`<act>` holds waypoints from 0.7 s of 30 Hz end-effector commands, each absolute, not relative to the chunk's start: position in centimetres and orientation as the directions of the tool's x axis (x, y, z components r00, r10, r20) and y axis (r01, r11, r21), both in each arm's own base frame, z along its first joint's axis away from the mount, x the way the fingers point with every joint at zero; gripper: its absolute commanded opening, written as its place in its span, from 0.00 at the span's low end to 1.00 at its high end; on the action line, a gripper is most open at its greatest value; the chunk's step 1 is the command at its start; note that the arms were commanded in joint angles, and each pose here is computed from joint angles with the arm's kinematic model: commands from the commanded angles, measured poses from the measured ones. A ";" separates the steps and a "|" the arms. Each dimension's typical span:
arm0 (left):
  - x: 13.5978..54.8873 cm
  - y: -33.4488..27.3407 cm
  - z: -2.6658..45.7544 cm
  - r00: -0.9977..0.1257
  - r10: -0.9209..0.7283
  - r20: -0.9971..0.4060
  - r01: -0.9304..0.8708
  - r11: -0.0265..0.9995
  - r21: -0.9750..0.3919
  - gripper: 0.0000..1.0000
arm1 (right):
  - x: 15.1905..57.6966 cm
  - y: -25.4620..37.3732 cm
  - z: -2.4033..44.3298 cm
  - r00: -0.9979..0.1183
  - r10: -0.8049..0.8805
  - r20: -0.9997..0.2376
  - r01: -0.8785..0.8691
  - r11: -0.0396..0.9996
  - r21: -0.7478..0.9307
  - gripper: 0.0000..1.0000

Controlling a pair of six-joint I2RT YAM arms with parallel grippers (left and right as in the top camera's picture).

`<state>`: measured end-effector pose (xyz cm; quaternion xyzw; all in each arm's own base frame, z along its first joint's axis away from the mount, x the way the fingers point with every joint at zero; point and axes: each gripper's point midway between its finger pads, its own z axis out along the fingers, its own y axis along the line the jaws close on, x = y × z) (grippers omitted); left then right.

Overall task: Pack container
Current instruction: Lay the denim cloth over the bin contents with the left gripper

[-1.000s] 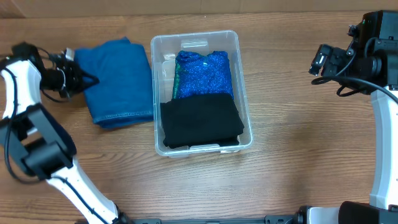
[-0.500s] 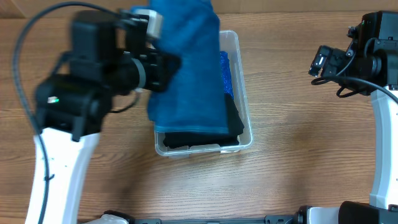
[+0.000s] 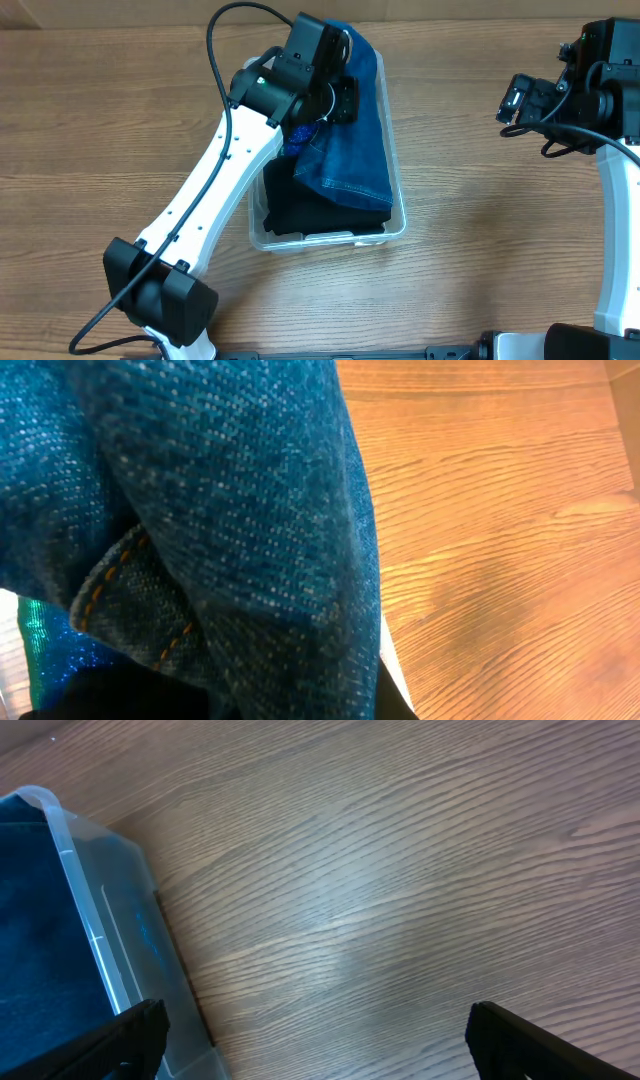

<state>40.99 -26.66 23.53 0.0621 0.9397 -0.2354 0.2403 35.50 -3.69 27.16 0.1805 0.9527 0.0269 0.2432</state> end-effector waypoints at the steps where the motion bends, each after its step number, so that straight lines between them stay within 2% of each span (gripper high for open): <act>1: 40.8 -25.3 22.7 -0.898 -0.005 -0.440 0.180 0.908 -0.378 0.12 | 35.4 -3.7 27.8 -0.808 0.353 -0.473 0.323 0.935 0.146 1.00; 2: 41.0 -24.1 22.6 -0.899 -0.017 -0.439 0.153 0.925 -0.348 0.26 | 35.4 -3.7 27.8 -0.808 0.353 -0.473 0.323 0.935 0.146 1.00; 5: 41.2 -18.2 23.8 -0.883 -0.087 -0.462 0.025 0.973 -0.230 0.37 | 35.5 -3.7 27.9 -0.807 0.352 -0.473 0.323 0.935 0.146 1.00; 6: 41.2 -16.4 24.7 -0.867 -0.111 -0.485 -0.013 0.980 -0.201 0.63 | 35.5 -3.7 27.9 -0.807 0.352 -0.473 0.323 0.935 0.146 1.00; 7: 41.3 -14.5 26.0 -0.843 -0.134 -0.520 -0.047 0.983 -0.176 1.00 | 35.5 -3.7 27.9 -0.807 0.352 -0.473 0.322 0.935 0.147 1.00; 12: 40.4 -11.3 31.1 -0.764 -0.156 -0.626 -0.045 0.981 -0.189 1.00 | 35.4 -3.7 27.8 -0.808 0.353 -0.473 0.323 0.935 0.146 1.00; 16: 40.6 -15.7 33.5 -0.693 0.025 -0.720 0.215 0.961 -0.173 1.00 | 35.4 -3.7 27.8 -0.808 0.353 -0.473 0.323 0.935 0.146 1.00; 17: 40.4 -17.4 33.5 -0.664 0.141 -0.734 0.340 0.932 -0.129 0.68 | 35.4 -3.7 27.8 -0.808 0.353 -0.473 0.323 0.935 0.146 1.00; 18: 40.3 -18.3 32.7 -0.641 0.242 -0.729 0.423 0.903 -0.072 0.23 | 35.4 -3.7 27.8 -0.808 0.353 -0.473 0.323 0.935 0.146 1.00; 19: 40.3 -18.8 31.6 -0.637 0.304 -0.709 0.464 0.885 -0.037 0.06 | 35.4 -3.7 27.8 -0.808 0.353 -0.473 0.323 0.935 0.146 1.00; 21: 39.4 -20.8 29.4 -0.602 0.440 -0.666 0.621 0.783 -0.044 0.04 | 35.4 -3.7 27.9 -0.808 0.352 -0.473 0.322 0.935 0.146 1.00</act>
